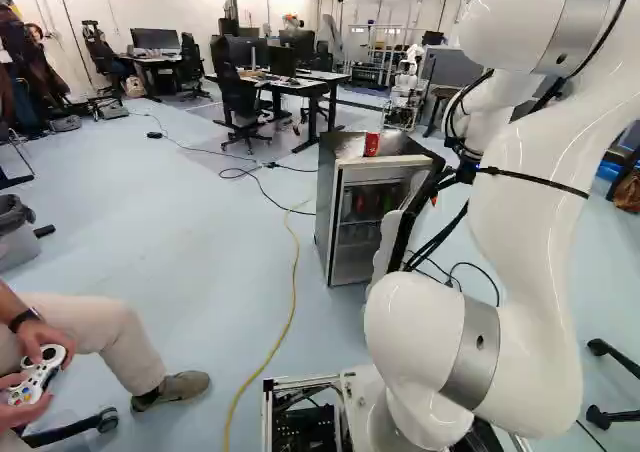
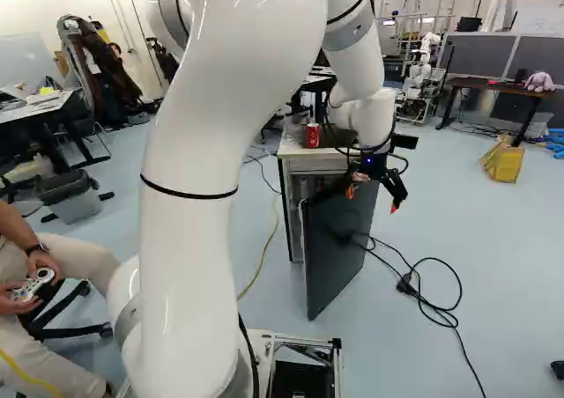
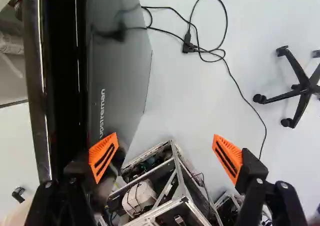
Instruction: Grab a drink from the fridge
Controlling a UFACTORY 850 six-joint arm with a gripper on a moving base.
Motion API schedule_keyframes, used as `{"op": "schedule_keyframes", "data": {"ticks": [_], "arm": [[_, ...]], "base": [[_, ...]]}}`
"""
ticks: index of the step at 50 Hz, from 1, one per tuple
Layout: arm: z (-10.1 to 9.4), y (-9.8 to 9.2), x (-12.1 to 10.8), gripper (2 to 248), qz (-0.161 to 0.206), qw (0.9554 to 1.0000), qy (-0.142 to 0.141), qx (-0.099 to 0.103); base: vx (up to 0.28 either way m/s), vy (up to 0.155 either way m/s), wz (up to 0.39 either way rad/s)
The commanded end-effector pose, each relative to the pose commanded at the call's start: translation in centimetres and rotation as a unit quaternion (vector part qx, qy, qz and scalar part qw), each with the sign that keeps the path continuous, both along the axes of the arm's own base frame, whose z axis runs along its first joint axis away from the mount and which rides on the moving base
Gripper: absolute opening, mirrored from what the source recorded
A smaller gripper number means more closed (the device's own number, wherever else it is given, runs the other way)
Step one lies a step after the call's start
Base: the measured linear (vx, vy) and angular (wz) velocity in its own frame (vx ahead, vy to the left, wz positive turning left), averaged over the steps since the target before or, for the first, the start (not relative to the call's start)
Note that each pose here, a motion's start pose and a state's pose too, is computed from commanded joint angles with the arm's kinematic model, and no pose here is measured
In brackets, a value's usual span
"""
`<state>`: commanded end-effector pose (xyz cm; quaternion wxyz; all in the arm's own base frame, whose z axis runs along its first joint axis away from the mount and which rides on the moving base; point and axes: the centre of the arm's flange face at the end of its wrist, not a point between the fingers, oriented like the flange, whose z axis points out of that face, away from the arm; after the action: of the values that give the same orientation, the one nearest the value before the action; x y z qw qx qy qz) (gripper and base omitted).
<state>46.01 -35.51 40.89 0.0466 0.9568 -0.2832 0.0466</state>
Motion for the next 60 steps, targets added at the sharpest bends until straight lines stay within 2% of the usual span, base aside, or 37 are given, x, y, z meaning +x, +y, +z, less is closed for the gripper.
{"op": "schedule_keyframes", "data": {"ticks": [60], "arm": [[0.0, 7.7, 1.9, 247, 0.065, 0.9978, 0.010, 0.006]], "base": [[0.000, 0.000, 0.000]]}}
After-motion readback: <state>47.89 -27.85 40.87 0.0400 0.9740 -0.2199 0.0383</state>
